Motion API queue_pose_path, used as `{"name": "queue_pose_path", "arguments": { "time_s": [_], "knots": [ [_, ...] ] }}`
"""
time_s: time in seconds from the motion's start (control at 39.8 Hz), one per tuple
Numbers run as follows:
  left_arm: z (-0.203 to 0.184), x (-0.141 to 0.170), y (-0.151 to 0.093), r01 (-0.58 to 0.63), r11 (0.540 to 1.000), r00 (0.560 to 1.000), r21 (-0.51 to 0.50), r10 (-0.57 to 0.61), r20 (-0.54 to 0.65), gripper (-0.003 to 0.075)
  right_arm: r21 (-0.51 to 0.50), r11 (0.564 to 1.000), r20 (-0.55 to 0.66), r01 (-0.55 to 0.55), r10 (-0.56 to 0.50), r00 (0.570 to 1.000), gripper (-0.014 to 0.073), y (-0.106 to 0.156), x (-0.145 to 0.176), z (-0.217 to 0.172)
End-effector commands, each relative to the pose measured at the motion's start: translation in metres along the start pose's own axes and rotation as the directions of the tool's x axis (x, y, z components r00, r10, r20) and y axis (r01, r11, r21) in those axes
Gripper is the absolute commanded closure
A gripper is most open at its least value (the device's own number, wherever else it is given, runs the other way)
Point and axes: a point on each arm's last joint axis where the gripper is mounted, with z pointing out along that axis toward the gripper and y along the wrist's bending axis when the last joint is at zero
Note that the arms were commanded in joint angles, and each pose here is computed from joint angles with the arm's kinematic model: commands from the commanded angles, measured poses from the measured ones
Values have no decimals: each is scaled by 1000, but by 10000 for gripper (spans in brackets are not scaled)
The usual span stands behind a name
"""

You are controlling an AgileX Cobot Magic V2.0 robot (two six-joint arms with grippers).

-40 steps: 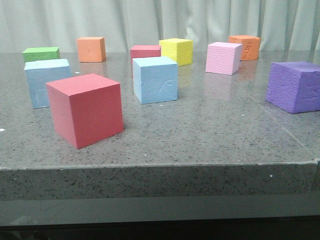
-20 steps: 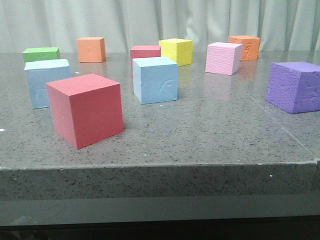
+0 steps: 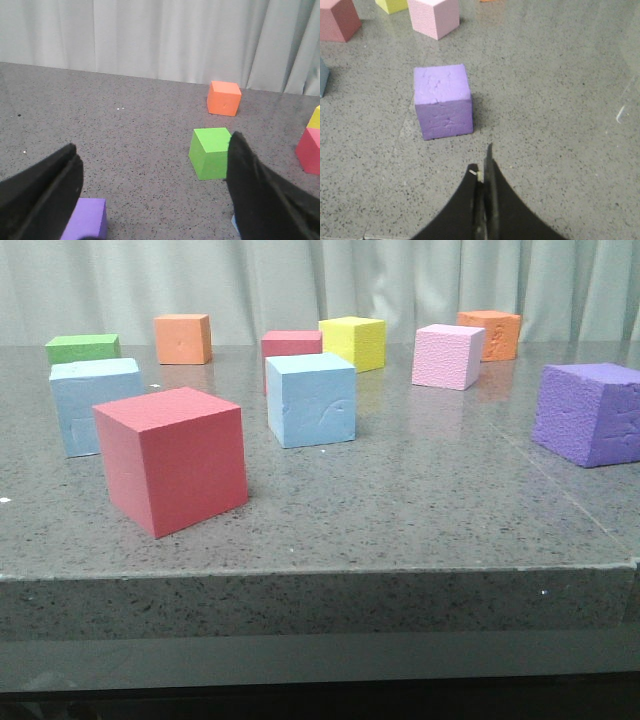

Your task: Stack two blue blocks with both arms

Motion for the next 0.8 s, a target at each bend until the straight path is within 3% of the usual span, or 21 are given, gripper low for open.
{"name": "queue_pose_path", "arguments": {
  "time_s": [0.0,0.4,0.53,0.78],
  "knots": [
    [1,-19,-8,5,999,997,53,-9,73,158,-12,999,109,32,-31,994,663,2,-15,-4],
    [53,-41,-74,-13,949,978,314,78,-196,158,-12,999,108,32,-31,994,663,2,-15,-4],
    [77,-42,-88,101,950,939,295,7,-344,158,-12,999,108,32,-30,994,663,2,-15,-4],
    [122,-42,-108,147,958,831,247,15,-556,158,-15,1000,108,27,-25,994,663,2,-15,-4]
  ]
}}
